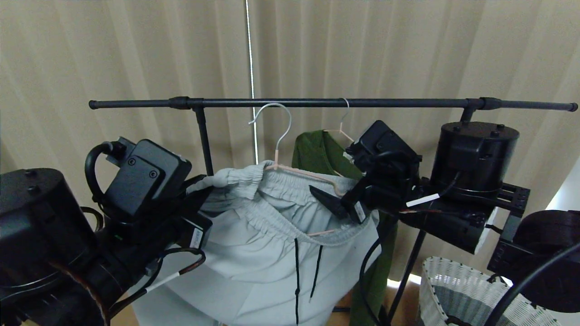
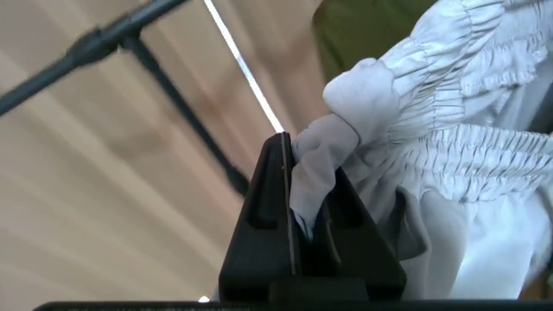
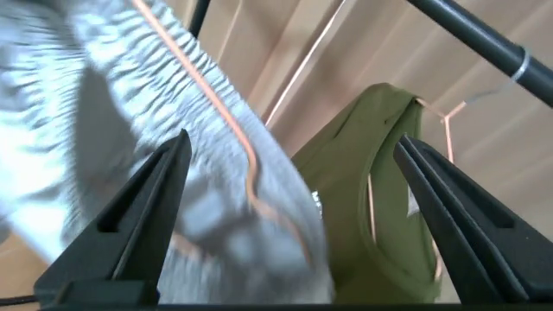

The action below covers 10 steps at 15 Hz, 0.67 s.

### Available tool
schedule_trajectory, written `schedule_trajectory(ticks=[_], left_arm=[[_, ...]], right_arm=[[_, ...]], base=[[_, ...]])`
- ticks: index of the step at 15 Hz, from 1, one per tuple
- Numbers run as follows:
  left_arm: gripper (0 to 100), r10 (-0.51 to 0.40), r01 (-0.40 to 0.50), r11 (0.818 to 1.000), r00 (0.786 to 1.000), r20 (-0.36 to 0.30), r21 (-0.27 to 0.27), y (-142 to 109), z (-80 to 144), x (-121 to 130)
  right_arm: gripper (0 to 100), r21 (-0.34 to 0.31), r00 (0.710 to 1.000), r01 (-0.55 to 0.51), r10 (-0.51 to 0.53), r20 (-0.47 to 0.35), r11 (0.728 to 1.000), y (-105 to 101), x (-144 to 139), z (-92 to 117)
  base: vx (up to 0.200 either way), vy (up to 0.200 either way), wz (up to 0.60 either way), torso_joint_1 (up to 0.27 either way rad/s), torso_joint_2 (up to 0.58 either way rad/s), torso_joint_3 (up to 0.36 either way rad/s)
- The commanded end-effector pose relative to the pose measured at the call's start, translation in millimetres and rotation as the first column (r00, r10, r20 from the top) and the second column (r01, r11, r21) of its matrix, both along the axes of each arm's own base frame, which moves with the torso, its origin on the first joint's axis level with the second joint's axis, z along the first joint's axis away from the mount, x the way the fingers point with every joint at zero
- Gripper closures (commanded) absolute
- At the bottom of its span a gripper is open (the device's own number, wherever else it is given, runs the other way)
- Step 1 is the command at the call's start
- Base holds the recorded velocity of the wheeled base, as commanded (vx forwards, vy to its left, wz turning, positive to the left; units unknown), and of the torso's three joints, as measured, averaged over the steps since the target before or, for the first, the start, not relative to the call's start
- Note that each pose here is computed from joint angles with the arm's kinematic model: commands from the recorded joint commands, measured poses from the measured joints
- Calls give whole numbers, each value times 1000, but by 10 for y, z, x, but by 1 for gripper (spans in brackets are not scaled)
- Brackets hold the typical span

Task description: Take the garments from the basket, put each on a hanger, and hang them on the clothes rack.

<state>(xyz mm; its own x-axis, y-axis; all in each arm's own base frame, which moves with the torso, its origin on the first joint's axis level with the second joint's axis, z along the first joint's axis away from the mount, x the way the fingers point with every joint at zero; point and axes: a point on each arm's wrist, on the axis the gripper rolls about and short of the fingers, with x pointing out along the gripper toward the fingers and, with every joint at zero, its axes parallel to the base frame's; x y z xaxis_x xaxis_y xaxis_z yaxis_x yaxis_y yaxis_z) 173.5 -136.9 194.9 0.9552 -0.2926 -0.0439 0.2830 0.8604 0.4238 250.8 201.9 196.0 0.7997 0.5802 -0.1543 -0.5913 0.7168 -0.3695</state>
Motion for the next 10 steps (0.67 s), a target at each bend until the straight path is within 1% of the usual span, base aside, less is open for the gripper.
schedule_trajectory(ticks=[1,3,4,6,10], left_arm=[[100,-15,15,1000,1000,-1,2,-9,-34,-41],[100,-21,21,1000,1000,6,-4,7,-32,-71],[100,-49,49,999,999,10,-11,-5,-22,-119],[100,-82,83,996,996,17,-17,1,-7,-165],[100,-81,81,997,997,15,-18,14,-13,-166]], right_arm=[[0,-16,1000,13,-13,-1,1000,36,105,-54],[0,-27,1000,17,-16,10,1000,29,130,-51],[100,-26,1000,18,-18,11,1000,28,137,-51],[100,-25,1000,17,-16,12,1000,28,136,-52],[100,-26,1000,17,-17,8,1000,13,117,-63]], base=[[0,0,0,0,0,0],[0,0,0,0,0,0],[0,0,0,0,0,0],[0,0,0,0,0,0],[0,0,0,0,0,0]])
